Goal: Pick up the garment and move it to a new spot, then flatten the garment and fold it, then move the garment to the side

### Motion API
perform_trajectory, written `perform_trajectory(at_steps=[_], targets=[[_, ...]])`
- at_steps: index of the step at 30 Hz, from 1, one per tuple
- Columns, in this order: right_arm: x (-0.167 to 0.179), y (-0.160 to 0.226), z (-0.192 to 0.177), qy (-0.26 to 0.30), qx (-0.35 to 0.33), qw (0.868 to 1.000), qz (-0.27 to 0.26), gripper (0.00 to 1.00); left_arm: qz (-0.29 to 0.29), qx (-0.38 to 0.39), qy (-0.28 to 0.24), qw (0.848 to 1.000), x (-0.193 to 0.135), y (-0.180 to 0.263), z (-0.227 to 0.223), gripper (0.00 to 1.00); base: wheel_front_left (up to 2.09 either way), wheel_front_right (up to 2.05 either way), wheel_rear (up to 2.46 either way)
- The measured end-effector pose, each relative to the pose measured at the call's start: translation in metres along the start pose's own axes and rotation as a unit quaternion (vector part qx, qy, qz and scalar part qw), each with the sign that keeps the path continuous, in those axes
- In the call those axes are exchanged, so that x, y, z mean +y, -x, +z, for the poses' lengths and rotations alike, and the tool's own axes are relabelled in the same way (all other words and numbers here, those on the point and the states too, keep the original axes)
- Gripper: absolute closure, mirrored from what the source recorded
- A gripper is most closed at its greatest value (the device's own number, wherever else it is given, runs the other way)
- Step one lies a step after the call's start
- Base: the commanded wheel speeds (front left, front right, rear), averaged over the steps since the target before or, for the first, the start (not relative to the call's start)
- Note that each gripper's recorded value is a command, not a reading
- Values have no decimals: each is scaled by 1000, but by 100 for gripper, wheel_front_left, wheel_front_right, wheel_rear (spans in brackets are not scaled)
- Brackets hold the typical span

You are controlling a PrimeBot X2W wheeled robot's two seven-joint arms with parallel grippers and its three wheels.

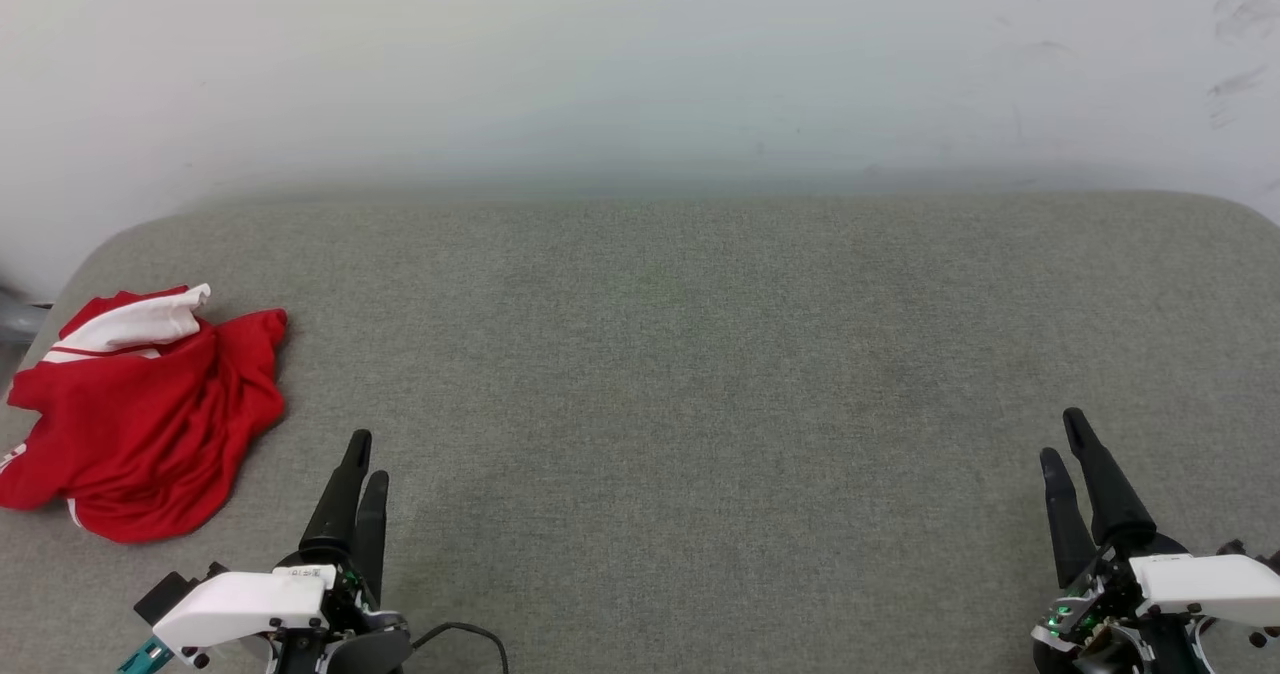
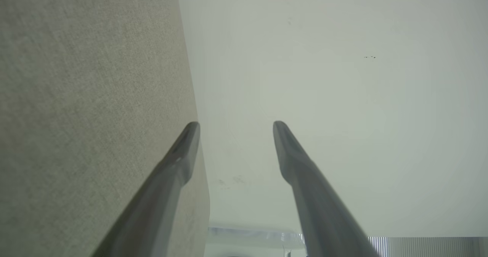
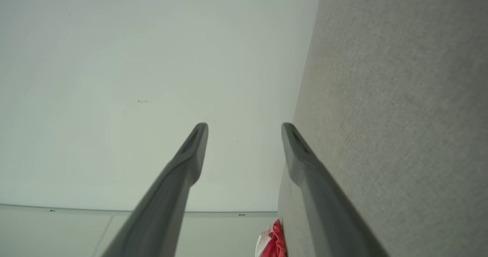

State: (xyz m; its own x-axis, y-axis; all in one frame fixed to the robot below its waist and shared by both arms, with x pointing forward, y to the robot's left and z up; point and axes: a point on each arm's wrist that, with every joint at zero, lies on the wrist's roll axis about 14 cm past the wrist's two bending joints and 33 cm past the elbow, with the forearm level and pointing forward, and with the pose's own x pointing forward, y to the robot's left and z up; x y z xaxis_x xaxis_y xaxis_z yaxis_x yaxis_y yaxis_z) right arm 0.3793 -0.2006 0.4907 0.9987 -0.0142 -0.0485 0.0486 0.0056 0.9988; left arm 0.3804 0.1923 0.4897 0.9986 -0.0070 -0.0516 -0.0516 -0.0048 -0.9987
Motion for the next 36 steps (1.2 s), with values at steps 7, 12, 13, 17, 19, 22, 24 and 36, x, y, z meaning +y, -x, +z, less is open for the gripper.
perform_trajectory(at_steps=[7, 12, 13, 17, 19, 22, 24, 36], targets=[[6, 2, -3, 10, -4, 1000, 10, 0, -14, 3, -3, 1000, -9, -1, -8, 0, 0, 0, 0], [13, 3, -6, 18, -6, 1000, 21, 0, -34, 4, -4, 999, -22, -2, -13, 0, 0, 0, 0], [14, 3, -6, 20, -6, 1000, 22, 0, -38, 4, -5, 999, -24, -2, -14, 0, 0, 0, 0], [22, 3, -7, 35, -9, 999, 35, 0, -56, 2, -16, 998, -36, -2, -16, 0, 0, 0, 0], [25, 2, -6, 48, -14, 998, 40, 0, -65, -1, -26, 998, -42, -2, -16, 0, 0, 0, 0], [30, 3, -4, 75, -19, 996, 47, 0, -72, -6, -49, 996, -46, 0, -15, 0, 0, 0, 0], [33, 3, -4, 100, -22, 993, 51, 0, -77, -6, -73, 994, -49, 0, -16, 0, 0, 0, 0], [45, 4, -12, 281, -20, 957, 71, 0, -94, -14, -217, 972, -58, 1, -21, 0, 0, 0, 0]])
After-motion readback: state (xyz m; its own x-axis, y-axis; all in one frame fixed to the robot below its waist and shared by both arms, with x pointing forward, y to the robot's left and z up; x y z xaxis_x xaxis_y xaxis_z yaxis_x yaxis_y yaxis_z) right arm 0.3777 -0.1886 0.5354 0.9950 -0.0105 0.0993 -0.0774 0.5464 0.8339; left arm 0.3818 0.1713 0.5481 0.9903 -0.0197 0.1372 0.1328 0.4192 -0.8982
